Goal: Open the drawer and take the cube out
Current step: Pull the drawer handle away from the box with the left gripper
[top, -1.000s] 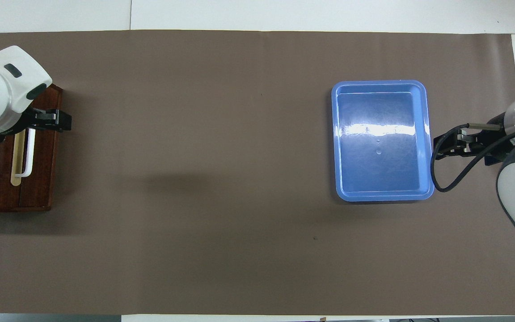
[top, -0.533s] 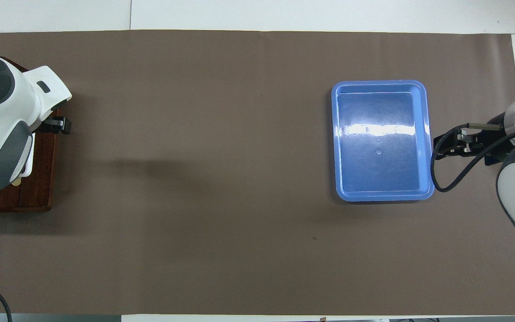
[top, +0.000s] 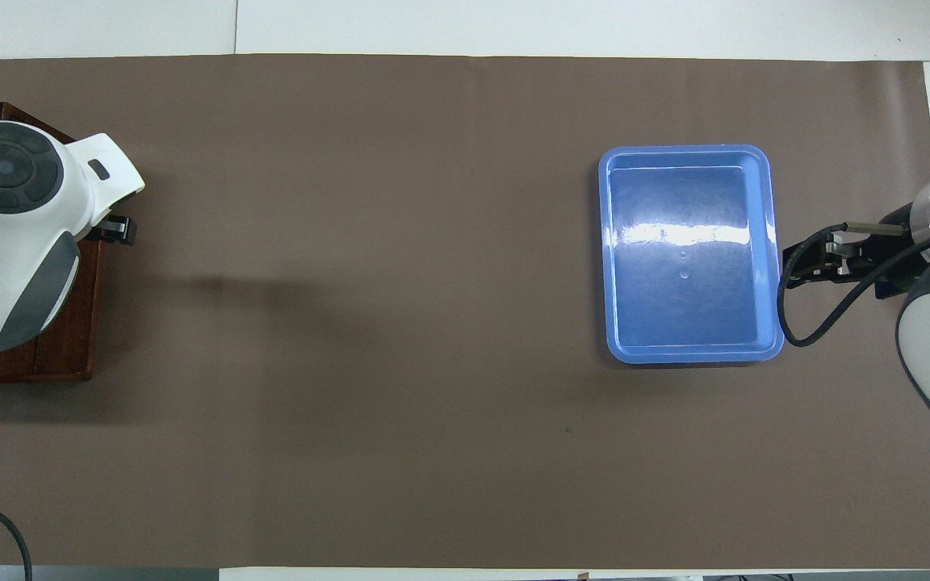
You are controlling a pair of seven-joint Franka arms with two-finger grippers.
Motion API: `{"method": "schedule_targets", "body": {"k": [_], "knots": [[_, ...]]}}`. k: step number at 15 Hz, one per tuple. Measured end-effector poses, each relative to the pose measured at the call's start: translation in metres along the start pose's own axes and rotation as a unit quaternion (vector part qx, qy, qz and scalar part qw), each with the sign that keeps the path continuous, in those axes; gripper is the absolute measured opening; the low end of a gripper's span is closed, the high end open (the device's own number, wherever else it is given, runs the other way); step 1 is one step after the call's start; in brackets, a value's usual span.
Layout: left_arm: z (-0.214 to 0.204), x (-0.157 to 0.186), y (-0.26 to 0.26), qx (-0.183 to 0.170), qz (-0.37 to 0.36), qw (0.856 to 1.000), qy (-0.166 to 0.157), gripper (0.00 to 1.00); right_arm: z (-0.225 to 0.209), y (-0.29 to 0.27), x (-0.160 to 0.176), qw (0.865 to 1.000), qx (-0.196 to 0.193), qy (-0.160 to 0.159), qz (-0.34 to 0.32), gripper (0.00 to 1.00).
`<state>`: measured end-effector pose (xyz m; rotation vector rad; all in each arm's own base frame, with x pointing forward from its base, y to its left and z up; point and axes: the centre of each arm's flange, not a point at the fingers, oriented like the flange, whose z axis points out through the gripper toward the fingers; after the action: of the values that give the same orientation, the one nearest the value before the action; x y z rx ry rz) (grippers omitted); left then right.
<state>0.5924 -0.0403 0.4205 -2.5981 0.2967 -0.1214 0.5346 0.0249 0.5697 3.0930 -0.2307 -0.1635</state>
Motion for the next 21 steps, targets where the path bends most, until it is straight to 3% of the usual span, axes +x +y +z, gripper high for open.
{"method": "schedule_targets", "body": {"k": [11, 21], "knots": [[0.047, 0.001, 0.009, 0.005, 0.012, 1.0, -0.007, 1.0, 0.0, 0.0, 0.0, 1.0, 0.0, 0.0, 0.0, 1.0], [0.02, 0.014, 0.058, -0.013, -0.067, 0.997, 0.032, 1.0, 0.0, 0.0, 0.0, 1.0, 0.0, 0.0, 0.0, 1.0]]}}
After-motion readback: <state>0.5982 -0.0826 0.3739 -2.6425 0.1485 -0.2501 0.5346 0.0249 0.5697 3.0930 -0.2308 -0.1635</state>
